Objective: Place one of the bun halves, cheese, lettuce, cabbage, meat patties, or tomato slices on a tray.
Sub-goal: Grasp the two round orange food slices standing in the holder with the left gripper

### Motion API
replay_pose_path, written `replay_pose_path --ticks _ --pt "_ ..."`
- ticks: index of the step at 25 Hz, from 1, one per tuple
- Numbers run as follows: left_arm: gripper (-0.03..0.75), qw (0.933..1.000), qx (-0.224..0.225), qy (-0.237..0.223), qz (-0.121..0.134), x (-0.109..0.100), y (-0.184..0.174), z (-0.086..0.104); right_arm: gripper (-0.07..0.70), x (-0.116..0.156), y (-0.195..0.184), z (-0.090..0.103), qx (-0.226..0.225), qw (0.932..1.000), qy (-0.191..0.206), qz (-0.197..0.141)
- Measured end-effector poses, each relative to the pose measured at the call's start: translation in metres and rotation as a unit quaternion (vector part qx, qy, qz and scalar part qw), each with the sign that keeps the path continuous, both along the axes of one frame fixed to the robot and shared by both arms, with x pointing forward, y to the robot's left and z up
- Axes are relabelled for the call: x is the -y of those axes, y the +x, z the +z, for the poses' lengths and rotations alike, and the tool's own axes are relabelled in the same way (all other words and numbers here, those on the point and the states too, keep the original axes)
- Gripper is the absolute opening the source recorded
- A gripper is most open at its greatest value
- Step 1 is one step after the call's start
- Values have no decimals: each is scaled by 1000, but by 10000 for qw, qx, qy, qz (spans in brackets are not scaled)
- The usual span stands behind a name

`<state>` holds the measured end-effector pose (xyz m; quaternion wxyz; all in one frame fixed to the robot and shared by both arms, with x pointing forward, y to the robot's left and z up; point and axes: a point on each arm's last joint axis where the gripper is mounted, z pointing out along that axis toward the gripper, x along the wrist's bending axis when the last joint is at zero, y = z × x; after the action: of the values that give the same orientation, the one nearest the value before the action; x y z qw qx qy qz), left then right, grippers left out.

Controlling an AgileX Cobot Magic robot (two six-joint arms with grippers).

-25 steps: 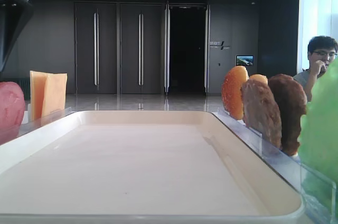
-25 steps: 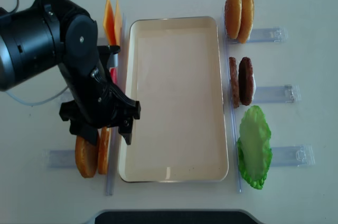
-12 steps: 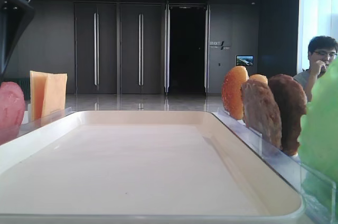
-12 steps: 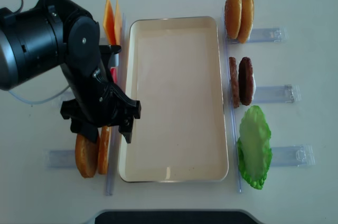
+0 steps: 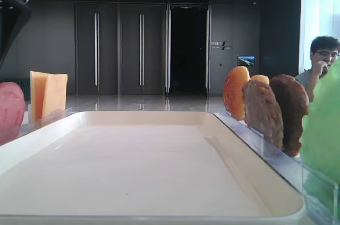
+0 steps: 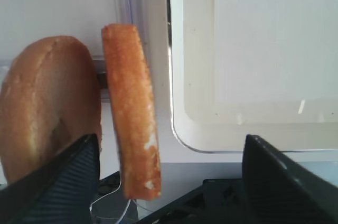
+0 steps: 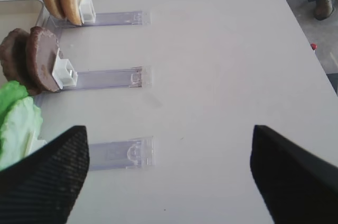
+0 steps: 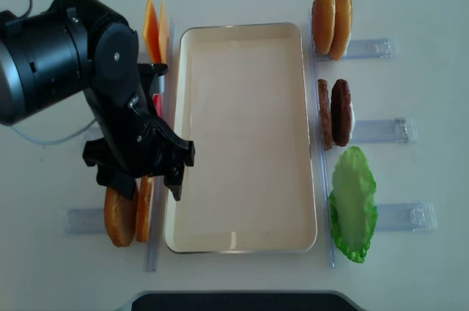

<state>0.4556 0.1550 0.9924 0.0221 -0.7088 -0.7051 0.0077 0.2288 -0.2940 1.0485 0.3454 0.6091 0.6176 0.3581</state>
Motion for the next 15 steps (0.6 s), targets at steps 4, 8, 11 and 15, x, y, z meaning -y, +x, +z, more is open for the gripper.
replay_pose_path --ticks 4,8,11,15 --pt "643 10000 -17 12 0 0 0 0 589 0 0 0 0 10000 0 0" --pt "643 10000 1 38 -17 -1 0 0 589 0 0 0 0 10000 0 0" --pt "643 10000 -5 42 -19 -1 0 0 589 0 0 0 0 10000 0 0" --pt "643 9999 -78 91 -20 0 1 -5 589 0 0 0 0 10000 0 0"
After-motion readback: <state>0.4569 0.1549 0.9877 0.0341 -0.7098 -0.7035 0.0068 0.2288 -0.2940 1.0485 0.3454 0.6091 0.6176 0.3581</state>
